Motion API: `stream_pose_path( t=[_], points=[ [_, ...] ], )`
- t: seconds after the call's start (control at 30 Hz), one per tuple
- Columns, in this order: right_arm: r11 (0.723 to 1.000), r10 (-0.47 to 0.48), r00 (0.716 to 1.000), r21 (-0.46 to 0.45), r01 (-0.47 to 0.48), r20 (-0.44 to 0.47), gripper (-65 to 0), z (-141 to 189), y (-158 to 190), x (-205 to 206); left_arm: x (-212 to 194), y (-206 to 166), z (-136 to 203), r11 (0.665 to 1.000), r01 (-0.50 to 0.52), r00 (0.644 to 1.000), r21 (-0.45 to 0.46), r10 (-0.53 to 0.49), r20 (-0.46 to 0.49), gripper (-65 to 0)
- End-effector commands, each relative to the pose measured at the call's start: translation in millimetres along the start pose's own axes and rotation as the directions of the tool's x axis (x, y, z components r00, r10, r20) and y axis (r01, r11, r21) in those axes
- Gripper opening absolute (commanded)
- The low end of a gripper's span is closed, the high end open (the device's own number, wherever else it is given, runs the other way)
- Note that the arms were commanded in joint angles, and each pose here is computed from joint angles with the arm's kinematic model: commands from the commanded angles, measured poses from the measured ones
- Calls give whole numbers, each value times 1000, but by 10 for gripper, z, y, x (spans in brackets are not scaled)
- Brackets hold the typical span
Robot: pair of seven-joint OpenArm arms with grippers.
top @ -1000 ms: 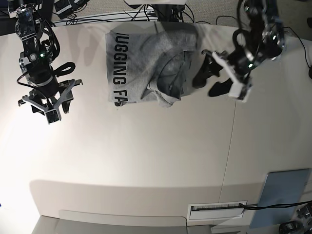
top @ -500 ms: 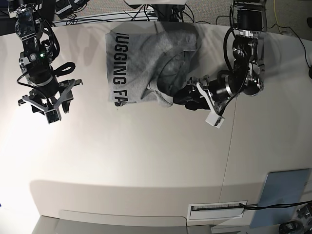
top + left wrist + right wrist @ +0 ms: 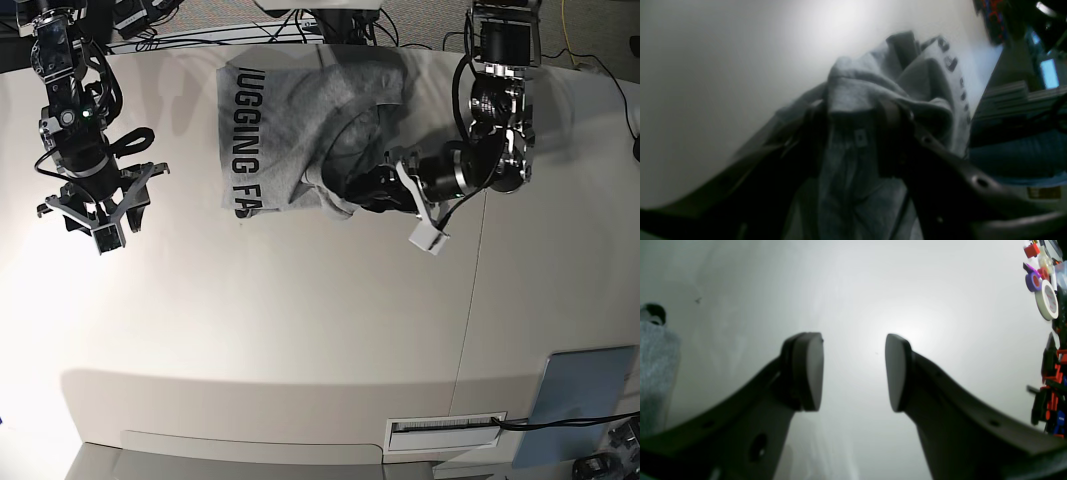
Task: Fold the T-shirt properly
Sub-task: 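Lower the left gripper onto the bundle edge and grasp it, then drag the grey bundle with the left gripper to flatten and square it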
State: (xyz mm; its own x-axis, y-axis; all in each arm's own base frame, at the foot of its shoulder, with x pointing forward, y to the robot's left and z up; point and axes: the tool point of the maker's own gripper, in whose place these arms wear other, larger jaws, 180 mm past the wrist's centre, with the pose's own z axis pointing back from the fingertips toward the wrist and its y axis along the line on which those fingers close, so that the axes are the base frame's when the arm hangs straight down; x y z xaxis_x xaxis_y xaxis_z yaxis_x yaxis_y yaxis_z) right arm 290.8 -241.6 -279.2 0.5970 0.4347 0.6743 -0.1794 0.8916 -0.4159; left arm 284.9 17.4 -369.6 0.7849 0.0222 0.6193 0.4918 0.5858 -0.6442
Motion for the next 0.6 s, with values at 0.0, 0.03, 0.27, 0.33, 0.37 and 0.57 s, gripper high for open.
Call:
stream_pose_path(
  t=[0.0,0.03,0.27,0.33,0.37,0.57],
  points=[
    [999,13,999,-30,-12,41,-356,30,-106,120,162,-44,-13,1000,23,999,-4,-23,48,-423],
    [999,13,999,-30,-12,39,-356,30,-106,117,151,-21,-38,1000,15,999,15,-16,44,-423],
    [999,13,1000,-31,-12,23,-356,29,-107,88,140,14,-64,999,19,999,46,-20,32,-650],
    [999,14,1000,-31,-13,24,-356,30,-107,89,193,94,38,998,13,999,69,-16,47,-650],
    [999,13,1000,-31,-12,24,-356,29,-107,89,225,132,114,997,1,998,78,-5,55,-650],
    [999,13,999,-30,-12,40,-356,30,-106,119,387,335,691,993,-63,988,98,48,146,-650]
  ],
)
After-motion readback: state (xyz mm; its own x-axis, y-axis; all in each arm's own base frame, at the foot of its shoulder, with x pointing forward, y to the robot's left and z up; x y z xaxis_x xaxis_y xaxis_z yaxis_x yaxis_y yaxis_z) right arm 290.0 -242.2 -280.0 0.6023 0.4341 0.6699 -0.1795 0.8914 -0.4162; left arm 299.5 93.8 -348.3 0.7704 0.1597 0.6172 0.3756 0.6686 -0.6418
